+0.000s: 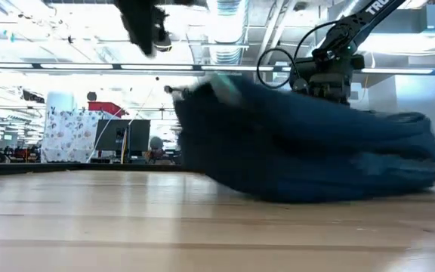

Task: Unpack backpack
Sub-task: Close the backpack

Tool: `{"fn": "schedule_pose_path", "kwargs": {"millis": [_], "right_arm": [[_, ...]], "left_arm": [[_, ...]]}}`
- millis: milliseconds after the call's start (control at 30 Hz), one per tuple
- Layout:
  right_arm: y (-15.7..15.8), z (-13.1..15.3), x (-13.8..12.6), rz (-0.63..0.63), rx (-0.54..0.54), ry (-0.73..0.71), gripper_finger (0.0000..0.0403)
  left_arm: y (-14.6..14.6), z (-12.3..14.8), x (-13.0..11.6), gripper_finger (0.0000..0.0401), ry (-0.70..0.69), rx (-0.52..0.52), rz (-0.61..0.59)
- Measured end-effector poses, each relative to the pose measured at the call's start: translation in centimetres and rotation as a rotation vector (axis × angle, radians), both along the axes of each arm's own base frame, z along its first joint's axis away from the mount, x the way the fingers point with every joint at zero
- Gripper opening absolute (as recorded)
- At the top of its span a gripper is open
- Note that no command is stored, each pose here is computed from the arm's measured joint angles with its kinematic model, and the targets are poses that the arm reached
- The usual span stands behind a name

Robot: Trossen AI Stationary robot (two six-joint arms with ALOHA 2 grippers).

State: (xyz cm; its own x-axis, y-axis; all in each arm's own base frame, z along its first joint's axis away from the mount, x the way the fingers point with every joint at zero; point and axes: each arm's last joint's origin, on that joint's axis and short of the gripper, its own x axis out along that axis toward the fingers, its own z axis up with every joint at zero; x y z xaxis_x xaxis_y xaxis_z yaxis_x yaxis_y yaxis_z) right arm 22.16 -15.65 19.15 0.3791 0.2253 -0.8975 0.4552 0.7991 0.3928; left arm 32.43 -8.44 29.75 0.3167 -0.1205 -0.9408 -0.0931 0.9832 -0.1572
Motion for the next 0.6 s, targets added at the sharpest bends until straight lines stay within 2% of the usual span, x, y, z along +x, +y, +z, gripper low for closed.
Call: {"fn": "schedule_pose_path", "kwargs": {"millis": [67, 167, 300, 367, 500, 600], "right_arm": [[-0.3, 0.0, 0.3, -0.033, -0.035, -0.015, 0.0], [-0.2, 0.2, 0.7, -0.033, -0.017, -0.052, 0.0003], [0.7, 0.5, 1.0, 0.007, 0.058, -0.086, 0.0023], [1.0, 1.5, 1.4, 0.031, 0.07, -0.133, 0.004], [2.0, 4.9, 2.1, 0.109, 0.008, -0.251, 0.0076], [2.5, 7.3, 2.1, 0.162, -0.062, -0.33, 0.0099]], "left_arm": [[-1.5, -0.9, 0.3, 0.0001, -0.027, -0.052, -0.065], [-1.4, -2.3, -0.1, 0.0001, 0.032, 0.002, -0.079], [-1.0, -2.1, -0.7, 0.0001, 0.059, 0.063, -0.059], [-0.9, -2.1, -0.6, 0.0001, 0.049, 0.084, -0.052], [-0.5, -2.0, -0.5, 0.0001, 0.023, 0.159, 0.044], [-1.2, -2.0, -0.2, 0.0001, -0.038, 0.145, 0.128]]}}
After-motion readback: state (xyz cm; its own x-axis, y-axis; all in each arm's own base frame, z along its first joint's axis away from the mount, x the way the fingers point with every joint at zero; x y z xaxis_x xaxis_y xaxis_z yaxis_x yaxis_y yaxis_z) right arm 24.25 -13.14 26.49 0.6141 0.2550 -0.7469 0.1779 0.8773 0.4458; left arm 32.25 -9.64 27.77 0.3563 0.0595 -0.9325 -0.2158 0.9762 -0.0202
